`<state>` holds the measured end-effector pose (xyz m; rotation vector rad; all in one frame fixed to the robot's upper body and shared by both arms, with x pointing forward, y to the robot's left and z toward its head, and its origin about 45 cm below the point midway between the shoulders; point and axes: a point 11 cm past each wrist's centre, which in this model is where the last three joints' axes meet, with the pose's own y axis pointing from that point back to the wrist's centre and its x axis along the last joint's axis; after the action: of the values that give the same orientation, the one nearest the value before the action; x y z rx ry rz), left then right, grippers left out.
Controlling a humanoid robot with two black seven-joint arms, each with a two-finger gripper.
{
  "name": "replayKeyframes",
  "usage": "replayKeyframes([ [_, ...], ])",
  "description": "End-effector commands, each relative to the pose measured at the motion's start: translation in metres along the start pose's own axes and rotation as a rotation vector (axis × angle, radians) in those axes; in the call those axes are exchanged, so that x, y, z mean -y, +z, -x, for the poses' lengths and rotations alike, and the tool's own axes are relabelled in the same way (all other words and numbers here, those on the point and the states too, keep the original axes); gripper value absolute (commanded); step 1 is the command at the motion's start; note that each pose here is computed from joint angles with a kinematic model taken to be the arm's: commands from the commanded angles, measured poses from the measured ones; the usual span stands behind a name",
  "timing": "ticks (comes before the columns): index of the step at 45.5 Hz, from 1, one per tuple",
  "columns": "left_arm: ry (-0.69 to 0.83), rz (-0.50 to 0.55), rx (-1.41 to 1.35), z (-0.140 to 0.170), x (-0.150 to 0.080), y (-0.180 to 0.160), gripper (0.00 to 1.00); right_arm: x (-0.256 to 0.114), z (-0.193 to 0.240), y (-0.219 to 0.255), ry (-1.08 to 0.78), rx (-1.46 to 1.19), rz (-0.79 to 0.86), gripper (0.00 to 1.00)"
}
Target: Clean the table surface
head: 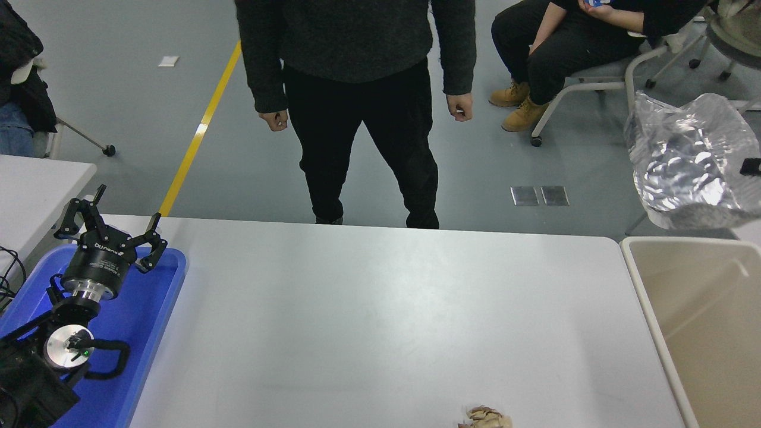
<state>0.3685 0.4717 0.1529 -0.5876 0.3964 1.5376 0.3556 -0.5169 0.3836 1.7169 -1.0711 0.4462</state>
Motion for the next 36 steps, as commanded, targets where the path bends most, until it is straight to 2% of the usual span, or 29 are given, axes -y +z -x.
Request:
replayKeyframes([
  [1,0.000,0.000,0.000,0.000,0.000,0.000,1.00,0.020,0.002,0.061,0.145,0.098,0.161,0.00],
  [17,0.000,0.000,0.000,0.000,0.000,0.000,1.00,0.073,0.055,0.137,0.376,0.118,0.395,0.00],
  [36,0.000,0.000,0.000,0.000,0.000,0.000,1.00,0.104,0.124,0.166,0.428,0.040,0.521,0.00],
])
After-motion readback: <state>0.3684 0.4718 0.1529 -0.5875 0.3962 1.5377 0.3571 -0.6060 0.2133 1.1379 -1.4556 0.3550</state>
